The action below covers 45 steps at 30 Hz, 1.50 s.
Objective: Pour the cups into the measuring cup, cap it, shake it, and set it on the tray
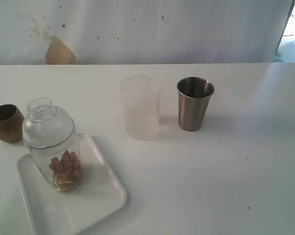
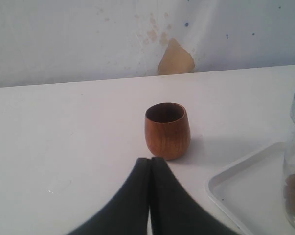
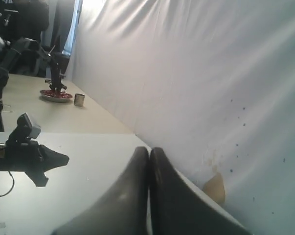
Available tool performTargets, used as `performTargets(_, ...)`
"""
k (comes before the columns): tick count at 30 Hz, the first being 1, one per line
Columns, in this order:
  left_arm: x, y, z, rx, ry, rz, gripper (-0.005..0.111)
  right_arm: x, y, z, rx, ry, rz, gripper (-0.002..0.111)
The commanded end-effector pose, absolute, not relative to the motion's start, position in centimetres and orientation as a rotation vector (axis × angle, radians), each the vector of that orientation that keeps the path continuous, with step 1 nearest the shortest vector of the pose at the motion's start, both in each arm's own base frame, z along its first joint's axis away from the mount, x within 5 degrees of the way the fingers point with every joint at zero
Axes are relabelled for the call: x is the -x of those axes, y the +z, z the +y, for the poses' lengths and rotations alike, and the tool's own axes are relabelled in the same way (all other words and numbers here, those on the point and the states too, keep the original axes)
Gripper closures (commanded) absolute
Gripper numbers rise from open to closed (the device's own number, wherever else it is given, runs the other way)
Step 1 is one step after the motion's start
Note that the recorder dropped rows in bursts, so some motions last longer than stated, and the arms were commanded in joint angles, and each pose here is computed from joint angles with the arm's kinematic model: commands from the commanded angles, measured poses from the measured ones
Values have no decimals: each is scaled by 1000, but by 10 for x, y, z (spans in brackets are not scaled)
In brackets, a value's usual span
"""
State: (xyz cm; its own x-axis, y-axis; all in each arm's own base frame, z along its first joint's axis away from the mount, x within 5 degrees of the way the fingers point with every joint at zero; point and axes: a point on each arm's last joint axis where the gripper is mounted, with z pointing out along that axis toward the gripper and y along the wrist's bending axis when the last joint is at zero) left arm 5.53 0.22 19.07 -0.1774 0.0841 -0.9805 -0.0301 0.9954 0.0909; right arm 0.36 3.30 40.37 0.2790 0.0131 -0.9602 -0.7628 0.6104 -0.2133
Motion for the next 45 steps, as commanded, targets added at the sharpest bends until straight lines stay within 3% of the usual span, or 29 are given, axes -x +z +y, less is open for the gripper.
performTargets(1,-55,190,2,-40,103,1740,107,15,397,20,767,613,1138,108)
performTargets(14,-55,190,2,-40,103,1740,107,39,394,3,749,617,1048,108)
performTargets(32,-55,190,2,-40,103,1740,107,28,386,3,617,545,1044,108)
performTargets(38,-55,190,2,-40,103,1740,107,-3,353,1,220,335,1044,108)
performTargets(45,-55,190,2,-40,103,1740,107,-37,285,4,114,44,1232,108)
